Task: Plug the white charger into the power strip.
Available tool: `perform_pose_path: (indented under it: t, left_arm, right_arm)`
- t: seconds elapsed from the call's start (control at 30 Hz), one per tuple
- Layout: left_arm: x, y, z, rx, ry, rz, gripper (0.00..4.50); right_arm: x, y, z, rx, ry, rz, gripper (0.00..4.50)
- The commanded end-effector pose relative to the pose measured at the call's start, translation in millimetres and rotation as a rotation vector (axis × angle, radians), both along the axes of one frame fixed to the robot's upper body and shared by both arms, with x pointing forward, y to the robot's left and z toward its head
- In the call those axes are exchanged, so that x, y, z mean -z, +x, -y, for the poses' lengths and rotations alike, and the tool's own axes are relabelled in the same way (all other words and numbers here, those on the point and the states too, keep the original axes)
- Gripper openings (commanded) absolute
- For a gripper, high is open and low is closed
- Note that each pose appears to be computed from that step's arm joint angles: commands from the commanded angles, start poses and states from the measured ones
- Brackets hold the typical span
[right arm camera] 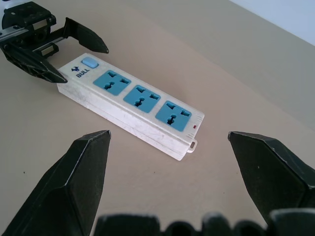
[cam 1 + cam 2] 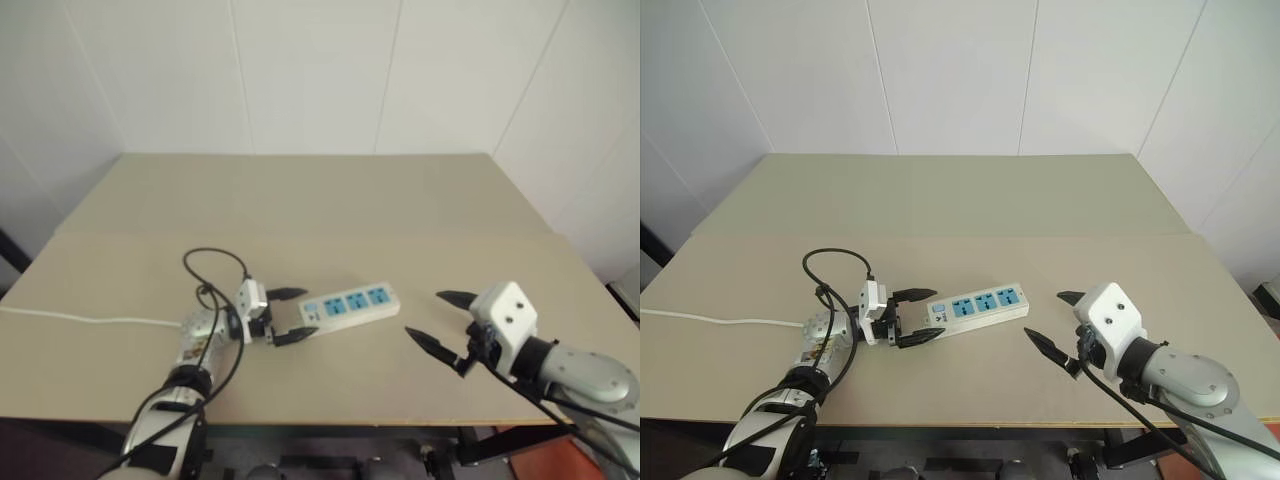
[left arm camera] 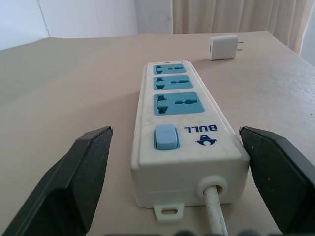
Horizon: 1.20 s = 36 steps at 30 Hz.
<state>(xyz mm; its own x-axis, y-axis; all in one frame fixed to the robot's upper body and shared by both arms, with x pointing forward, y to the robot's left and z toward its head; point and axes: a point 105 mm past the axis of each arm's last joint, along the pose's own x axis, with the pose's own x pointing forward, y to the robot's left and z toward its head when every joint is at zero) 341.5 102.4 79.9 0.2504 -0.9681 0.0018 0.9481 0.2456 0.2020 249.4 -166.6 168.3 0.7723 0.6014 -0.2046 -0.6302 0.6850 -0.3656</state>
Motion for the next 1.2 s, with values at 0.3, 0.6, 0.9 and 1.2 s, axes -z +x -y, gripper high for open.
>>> perform_pose_path:
  t: [0.3, 0.6, 0.9, 1.2]
  left_arm:
    - [27, -9, 10, 0.011, 0.053, -0.1, 4.49]
    - [33, -9, 14, 0.001, 0.073, -0.107, 3.68]
    - [33, -12, 15, 0.035, 0.088, -0.101, 3.19]
    - [22, -33, 2, 0.26, 0.185, -0.043, 3.19]
  right_arm:
    - [-11, -1, -4, 0.0, 0.007, 0.058, 4.5]
    - [-11, 0, -3, 0.01, 0.004, 0.059, 4.5]
    - [-14, 3, 0, 0.032, 0.002, 0.054, 4.5]
    - [-40, 21, 23, 0.15, -0.073, -0.297, 4.5]
